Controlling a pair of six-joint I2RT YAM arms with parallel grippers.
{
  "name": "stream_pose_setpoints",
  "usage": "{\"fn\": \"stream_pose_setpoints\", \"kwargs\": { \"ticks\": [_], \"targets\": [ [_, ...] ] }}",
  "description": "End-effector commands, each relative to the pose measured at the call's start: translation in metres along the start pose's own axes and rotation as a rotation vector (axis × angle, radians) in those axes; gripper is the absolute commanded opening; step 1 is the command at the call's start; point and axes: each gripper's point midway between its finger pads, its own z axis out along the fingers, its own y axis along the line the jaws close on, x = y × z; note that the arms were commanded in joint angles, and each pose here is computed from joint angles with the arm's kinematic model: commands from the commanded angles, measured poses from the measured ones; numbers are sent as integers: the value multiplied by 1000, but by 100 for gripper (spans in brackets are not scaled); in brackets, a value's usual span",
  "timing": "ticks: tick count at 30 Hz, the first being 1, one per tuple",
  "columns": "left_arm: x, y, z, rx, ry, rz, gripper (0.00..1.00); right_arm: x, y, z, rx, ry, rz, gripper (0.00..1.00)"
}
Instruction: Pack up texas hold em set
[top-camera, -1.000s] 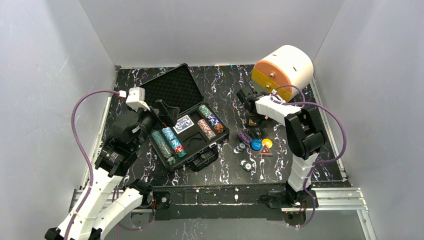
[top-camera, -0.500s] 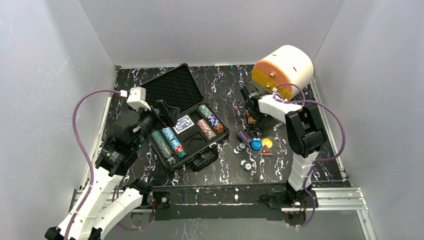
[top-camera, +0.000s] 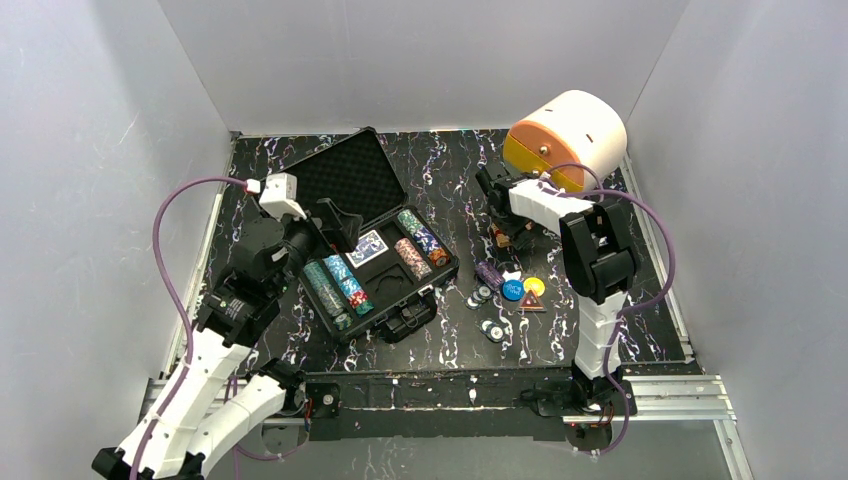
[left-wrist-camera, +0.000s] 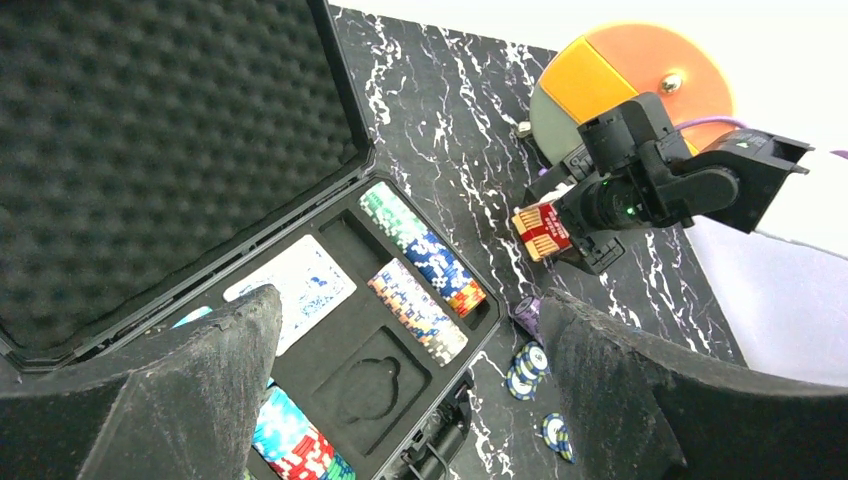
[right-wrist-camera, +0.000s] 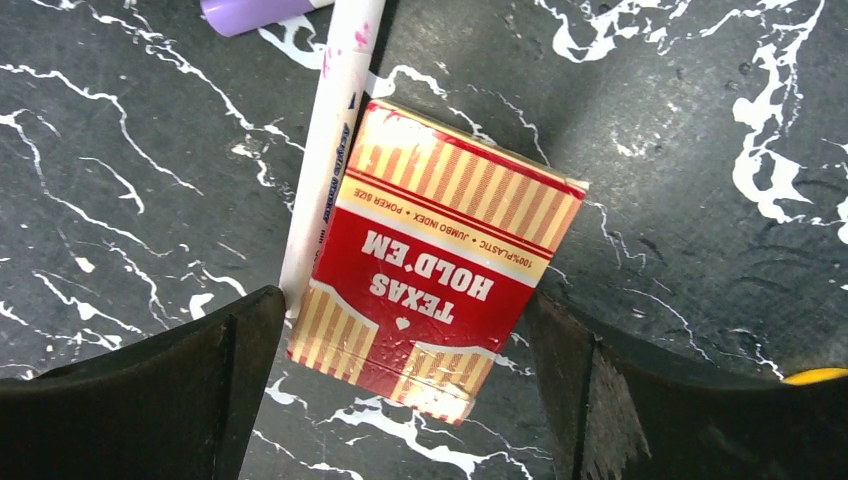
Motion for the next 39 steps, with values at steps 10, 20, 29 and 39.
{"fn": "stream_pose_setpoints", "kwargs": {
  "ticks": [10, 20, 29, 39],
  "targets": [
    [4, 6, 2, -3, -42, -17, 98, 10, -66, -25, 23, 79, -99, 91],
    [9, 1, 9, 10, 3, -5, 98, 7, -50, -15, -46, 97, -250, 96],
    [10, 7, 2, -7, -20, -33, 98, 1, -46, -13, -103, 68, -331, 94],
    [1, 3, 5, -8, -29, -23, 98, -22, -39, -32, -158, 5, -311, 96]
  ]
}}
